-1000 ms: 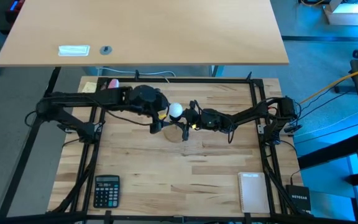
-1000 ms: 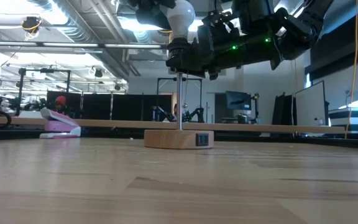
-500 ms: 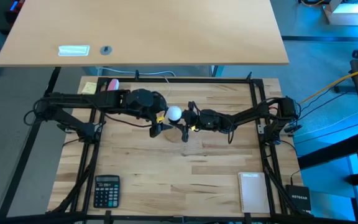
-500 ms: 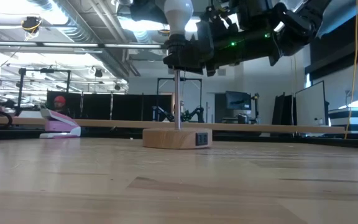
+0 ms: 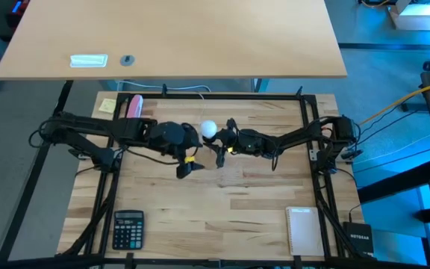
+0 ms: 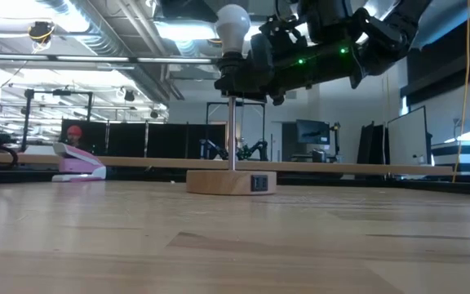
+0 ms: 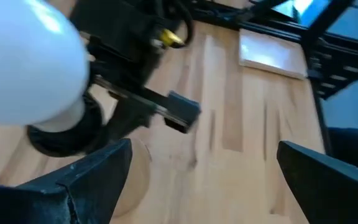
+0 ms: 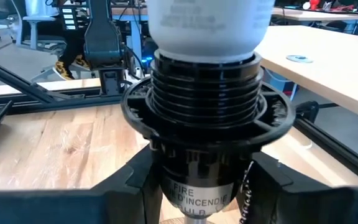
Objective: Screw lightbulb
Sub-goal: Remove the lightbulb from the lamp
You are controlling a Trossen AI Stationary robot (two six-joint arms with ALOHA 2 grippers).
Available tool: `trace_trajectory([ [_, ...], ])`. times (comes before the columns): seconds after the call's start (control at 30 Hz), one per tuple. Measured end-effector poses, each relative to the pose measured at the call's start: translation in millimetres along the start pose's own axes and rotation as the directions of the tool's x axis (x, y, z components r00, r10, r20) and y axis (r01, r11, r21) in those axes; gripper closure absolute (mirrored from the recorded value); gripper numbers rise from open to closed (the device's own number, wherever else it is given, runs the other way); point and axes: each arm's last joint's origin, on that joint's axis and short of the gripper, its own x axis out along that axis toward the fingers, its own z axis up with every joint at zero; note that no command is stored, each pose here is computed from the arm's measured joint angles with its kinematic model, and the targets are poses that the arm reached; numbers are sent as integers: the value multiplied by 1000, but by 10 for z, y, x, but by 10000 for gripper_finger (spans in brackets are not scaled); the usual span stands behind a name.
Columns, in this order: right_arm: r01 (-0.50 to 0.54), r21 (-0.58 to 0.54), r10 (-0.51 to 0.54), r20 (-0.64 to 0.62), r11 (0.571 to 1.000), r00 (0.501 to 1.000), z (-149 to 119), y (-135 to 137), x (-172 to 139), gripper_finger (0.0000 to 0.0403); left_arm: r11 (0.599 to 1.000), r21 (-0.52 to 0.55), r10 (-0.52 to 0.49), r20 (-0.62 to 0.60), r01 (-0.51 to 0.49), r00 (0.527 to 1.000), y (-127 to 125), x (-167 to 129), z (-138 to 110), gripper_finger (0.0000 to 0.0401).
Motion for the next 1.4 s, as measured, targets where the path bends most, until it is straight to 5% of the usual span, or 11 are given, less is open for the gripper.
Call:
trace_trajectory([
  [0.2,-6,-7,6,-3,1000,1000,-4,4,-1,251,1000,-27,17,57,-16,998,-15,-205,199,11],
  [0.5,-17,-20,16,-7,1000,1000,-8,7,-2,251,984,-30,175,248,-173,953,184,-693,684,11],
  [0.8,-32,-26,32,-8,999,999,-9,11,-2,251,974,85,211,-1,-210,977,423,-228,549,11],
  [1.17,-40,-29,39,-8,999,999,-10,13,-3,251,963,171,224,-87,-207,971,478,140,504,13],
  [1.4,-39,-30,39,-9,999,999,-10,14,-3,251,966,57,255,-70,-251,964,486,122,517,128],
])
